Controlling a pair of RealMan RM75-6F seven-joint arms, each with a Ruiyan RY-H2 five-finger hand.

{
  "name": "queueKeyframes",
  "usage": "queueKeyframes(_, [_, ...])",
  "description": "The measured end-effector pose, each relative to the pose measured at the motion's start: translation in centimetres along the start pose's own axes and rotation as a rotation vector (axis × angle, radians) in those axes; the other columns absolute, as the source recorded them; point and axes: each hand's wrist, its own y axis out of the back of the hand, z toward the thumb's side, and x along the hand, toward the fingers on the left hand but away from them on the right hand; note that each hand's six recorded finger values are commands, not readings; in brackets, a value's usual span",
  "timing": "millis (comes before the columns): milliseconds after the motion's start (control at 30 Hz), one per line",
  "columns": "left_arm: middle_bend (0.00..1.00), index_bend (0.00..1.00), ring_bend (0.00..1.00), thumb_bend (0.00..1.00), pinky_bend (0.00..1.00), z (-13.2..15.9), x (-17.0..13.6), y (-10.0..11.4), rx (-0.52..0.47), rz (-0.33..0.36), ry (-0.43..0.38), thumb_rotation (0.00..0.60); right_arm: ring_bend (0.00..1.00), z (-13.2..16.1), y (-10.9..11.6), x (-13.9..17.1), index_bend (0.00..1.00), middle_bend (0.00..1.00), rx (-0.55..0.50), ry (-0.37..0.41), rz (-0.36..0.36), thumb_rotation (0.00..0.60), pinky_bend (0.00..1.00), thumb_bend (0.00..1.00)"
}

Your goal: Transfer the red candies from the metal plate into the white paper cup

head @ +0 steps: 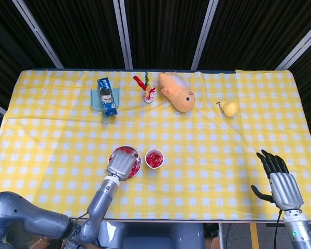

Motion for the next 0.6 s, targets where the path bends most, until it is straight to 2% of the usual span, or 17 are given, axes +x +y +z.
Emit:
queueKeyframes(300, [0.95, 0.36, 0.93, 0.28, 1.0, 0.42, 0.3, -0.7, 0.01, -0.02, 0.005, 0.6, 0.0, -0.04, 0.04, 0.01, 0.0, 0.0, -0.001, -0.001, -0.002, 0.6, 0.0, 0.34])
queueKeyframes(600, [0.95, 0.38, 0.93, 0.31, 1.0, 0.13, 0.25, -0.95, 0.008, -0.029, 0.011, 0.6, 0.0, 0.0, 0.0, -0.02, 0.0, 0.0, 0.001, -0.001, -0.002, 0.6, 0.0, 0.34])
